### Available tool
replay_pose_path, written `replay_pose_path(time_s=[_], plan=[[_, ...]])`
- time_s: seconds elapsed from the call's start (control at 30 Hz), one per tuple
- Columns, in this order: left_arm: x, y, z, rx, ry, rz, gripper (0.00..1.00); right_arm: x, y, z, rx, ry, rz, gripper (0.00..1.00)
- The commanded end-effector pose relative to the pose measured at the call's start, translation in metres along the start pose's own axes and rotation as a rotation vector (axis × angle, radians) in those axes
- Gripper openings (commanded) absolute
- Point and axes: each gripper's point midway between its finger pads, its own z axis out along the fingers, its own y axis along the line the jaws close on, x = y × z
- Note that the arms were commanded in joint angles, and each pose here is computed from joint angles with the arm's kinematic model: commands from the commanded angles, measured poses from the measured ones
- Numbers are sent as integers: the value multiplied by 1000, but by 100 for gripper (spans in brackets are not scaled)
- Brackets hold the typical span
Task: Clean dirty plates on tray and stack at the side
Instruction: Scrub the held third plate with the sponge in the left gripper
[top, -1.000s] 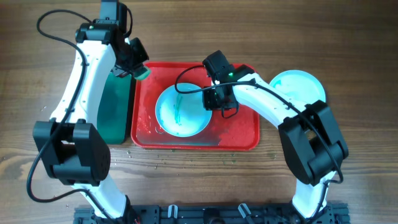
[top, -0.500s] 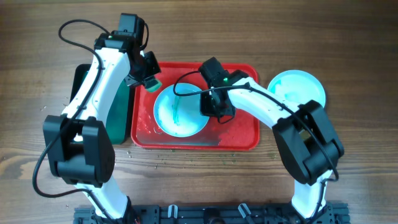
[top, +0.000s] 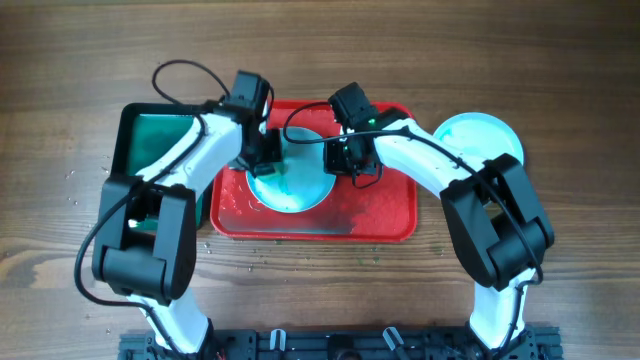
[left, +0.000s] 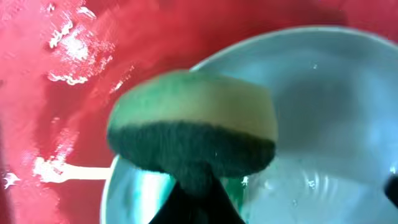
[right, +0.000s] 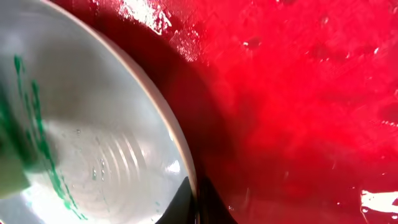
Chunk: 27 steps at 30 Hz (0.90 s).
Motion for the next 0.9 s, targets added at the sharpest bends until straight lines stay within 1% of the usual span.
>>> replay_pose_path(time_s=[0.0, 0.07, 0.1, 0.13, 0.2, 0.23, 0.27, 0.33, 0.37, 0.4, 0.43, 0.5, 0.57, 0.67, 0.7, 0.73, 0.8, 0.83, 0.87], plan=[[22, -4, 18, -2, 16, 43, 4, 0, -2, 9, -3, 7, -8, 5], [24, -8, 22, 7, 7, 39, 4, 0, -2, 9, -3, 6, -7, 4], [26, -18, 22, 39, 11, 62, 4, -1, -2, 9, -4, 4, -7, 4], [34, -46, 20, 170, 37, 178, 4, -1, -2, 9, -4, 4, -9, 4], [49, -79, 12, 349, 80, 303, 4, -1, -2, 9, -4, 3, -12, 4], [54, -87, 10, 383, 93, 320, 4, -1, -2, 9, -5, 3, -15, 4], [55, -88, 10, 386, 95, 325, 4, -1, -2, 9, -5, 3, -18, 4], [51, -83, 12, 360, 81, 319, 4, -1, -2, 9, -5, 3, -18, 4], [45, -74, 15, 308, 65, 285, 4, -1, -2, 9, -5, 3, -18, 4], [30, -47, 20, 165, 18, 178, 4, -1, -2, 9, -5, 3, -18, 4], [18, -26, 22, 70, -21, 97, 4, -1, -2, 9, -6, 2, -20, 4], [-3, 12, 20, -65, -102, -62, 4, -1, -1, 9, -10, 3, -24, 4], [-14, 41, 16, -148, -151, -215, 4, -1, -1, 9, -10, 3, -26, 4], [-14, 61, 14, -174, -149, -340, 4, -2, -1, 9, -11, 0, -27, 4], [-11, 60, 15, -160, -129, -339, 4, -2, 0, 9, -13, -2, -27, 4], [-6, 47, 17, -90, -89, -269, 4, -3, 0, 9, -14, -4, -29, 4], [3, 9, 18, 100, -19, -97, 4, -3, 0, 9, -15, -3, -28, 4], [10, -20, 14, 246, 14, 22, 4, -1, 2, 9, -23, 3, -28, 5], [12, -30, 11, 301, 21, 54, 4, 0, 3, 9, -33, 11, -33, 4]])
